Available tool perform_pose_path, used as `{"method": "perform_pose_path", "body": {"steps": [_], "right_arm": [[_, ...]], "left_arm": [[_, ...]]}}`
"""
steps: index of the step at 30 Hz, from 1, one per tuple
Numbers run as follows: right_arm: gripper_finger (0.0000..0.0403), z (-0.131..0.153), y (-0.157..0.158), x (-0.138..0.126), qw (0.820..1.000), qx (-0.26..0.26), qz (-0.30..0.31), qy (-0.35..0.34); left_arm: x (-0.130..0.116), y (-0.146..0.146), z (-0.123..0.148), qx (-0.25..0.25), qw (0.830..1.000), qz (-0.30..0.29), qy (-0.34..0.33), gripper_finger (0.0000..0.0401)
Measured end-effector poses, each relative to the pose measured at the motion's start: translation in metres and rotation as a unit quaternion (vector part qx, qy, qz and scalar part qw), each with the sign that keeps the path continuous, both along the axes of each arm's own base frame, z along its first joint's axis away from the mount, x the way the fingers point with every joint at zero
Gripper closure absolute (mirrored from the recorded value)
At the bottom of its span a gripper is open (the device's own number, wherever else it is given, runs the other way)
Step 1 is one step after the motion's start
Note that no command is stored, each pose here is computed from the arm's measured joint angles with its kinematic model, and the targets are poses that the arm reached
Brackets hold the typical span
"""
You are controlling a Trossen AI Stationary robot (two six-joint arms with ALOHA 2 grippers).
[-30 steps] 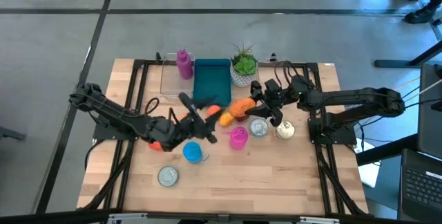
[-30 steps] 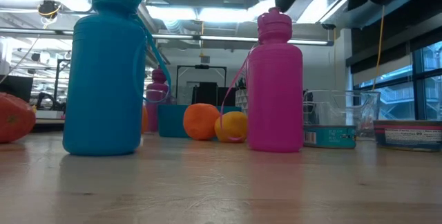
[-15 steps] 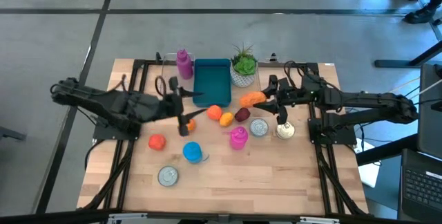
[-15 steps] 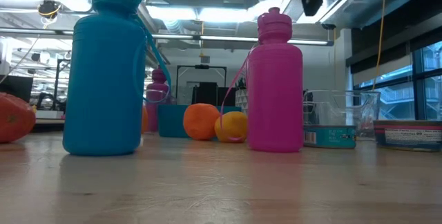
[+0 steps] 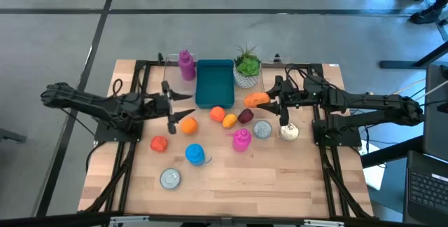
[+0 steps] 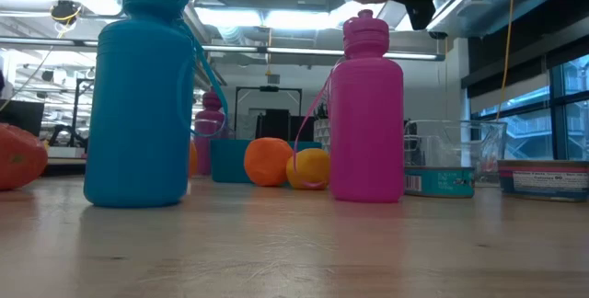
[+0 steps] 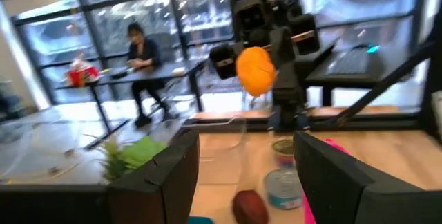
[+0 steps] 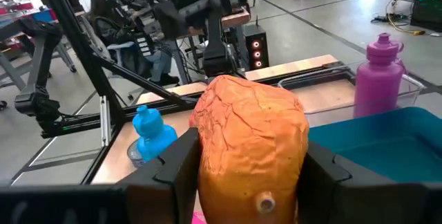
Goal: Pick & Place Food Item
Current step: Put the left mango into the right transparent bin
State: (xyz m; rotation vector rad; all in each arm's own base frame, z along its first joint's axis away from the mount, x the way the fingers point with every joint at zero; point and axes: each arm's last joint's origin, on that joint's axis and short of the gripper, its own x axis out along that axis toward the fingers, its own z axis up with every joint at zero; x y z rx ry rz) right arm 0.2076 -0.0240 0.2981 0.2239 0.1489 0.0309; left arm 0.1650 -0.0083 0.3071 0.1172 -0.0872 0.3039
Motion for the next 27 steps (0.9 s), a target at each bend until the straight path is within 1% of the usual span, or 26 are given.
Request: {"method": "perform_pose_path", "body": {"steps": [3,6,11,16,22,27], "right_arm": [[0.0234,0.000,0.000,0.000,1.000,-0.003,0.001,0.000],[0.0234,-0.001,0.000,0.000,1.000,-0.003,0.001,0.005],[0.0234,-0.004,0.000,-0.001,1.000,-0.010,0.003,0.018],[0.0231,-0.006,-0.001,-0.001,0.999,-0.029,-0.021,0.033],[0.0232,-0.007,-0.003,-0.001,0.996,-0.064,-0.048,0.037],[0.0233,-0.008,-0.011,-0.003,0.989,-0.096,-0.098,0.049]], "left_arm": [[-0.011,0.003,-0.024,0.011,0.999,-0.006,-0.035,0.0181],[-0.024,0.006,-0.037,0.022,0.997,0.001,-0.076,0.0180],[-0.052,0.011,-0.036,0.023,0.988,0.015,-0.150,0.0182],[-0.078,0.013,-0.031,0.034,0.982,0.019,-0.185,0.0180],[-0.092,0.014,-0.039,0.021,0.986,0.013,-0.164,0.0182],[-0.091,0.014,-0.044,0.028,0.990,0.014,-0.135,0.0181]]}}
